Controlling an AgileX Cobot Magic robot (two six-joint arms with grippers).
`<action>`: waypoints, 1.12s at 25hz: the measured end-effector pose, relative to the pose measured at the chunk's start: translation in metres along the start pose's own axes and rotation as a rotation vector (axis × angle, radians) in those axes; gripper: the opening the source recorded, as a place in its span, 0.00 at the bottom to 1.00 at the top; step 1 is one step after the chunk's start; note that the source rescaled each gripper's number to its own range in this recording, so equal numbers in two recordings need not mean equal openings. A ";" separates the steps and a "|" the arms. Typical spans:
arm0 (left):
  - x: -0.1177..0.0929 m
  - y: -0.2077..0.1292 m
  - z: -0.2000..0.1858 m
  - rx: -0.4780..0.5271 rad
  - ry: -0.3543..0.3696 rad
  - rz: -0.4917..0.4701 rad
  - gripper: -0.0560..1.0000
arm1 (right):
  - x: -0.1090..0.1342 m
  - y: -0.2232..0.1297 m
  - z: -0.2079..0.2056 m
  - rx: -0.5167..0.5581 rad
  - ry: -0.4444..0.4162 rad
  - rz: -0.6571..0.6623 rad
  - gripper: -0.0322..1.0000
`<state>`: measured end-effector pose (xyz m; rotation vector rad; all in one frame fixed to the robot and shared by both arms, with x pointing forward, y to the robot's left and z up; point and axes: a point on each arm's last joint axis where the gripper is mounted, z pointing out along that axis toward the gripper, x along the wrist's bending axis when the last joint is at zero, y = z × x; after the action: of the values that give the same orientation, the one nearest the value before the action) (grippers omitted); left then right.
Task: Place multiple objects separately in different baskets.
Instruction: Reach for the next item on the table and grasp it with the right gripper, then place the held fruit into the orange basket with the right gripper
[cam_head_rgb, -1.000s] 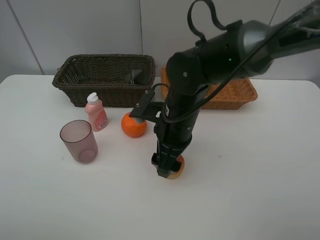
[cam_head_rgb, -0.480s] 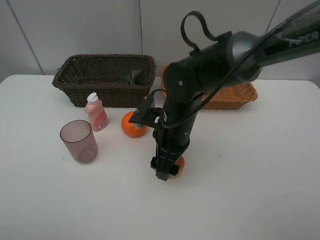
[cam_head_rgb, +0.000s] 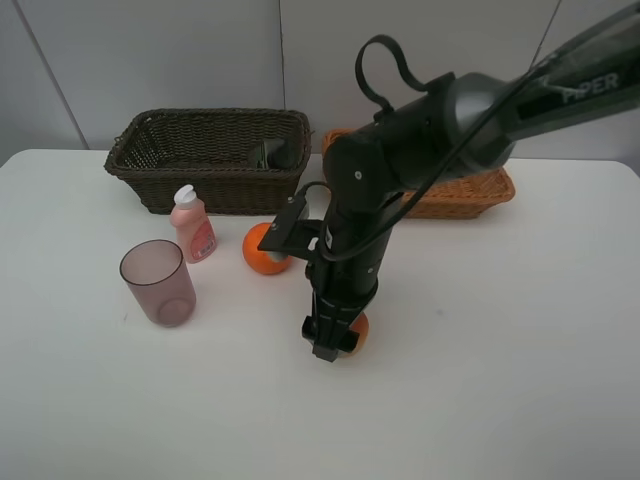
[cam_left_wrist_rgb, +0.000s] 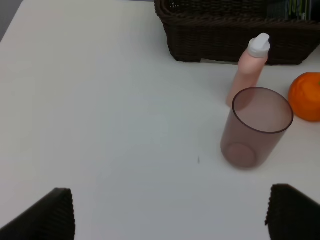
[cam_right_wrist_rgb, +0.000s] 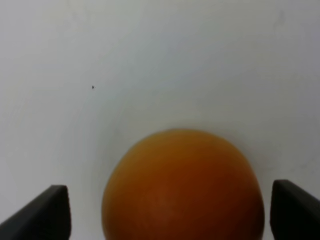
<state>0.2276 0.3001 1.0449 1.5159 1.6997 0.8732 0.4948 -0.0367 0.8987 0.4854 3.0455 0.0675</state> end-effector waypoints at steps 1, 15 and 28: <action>0.000 0.000 0.000 0.000 0.000 0.000 0.99 | 0.000 0.000 0.001 0.004 -0.003 0.002 0.83; 0.000 0.000 0.000 0.000 0.000 0.000 0.99 | -0.001 -0.001 0.014 0.032 -0.007 -0.001 0.83; 0.000 0.000 0.000 0.000 0.000 0.000 0.99 | -0.001 -0.001 0.018 0.042 -0.006 -0.003 0.48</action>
<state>0.2276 0.3001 1.0449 1.5159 1.6997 0.8732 0.4969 -0.0375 0.8804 0.4821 3.0478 0.0021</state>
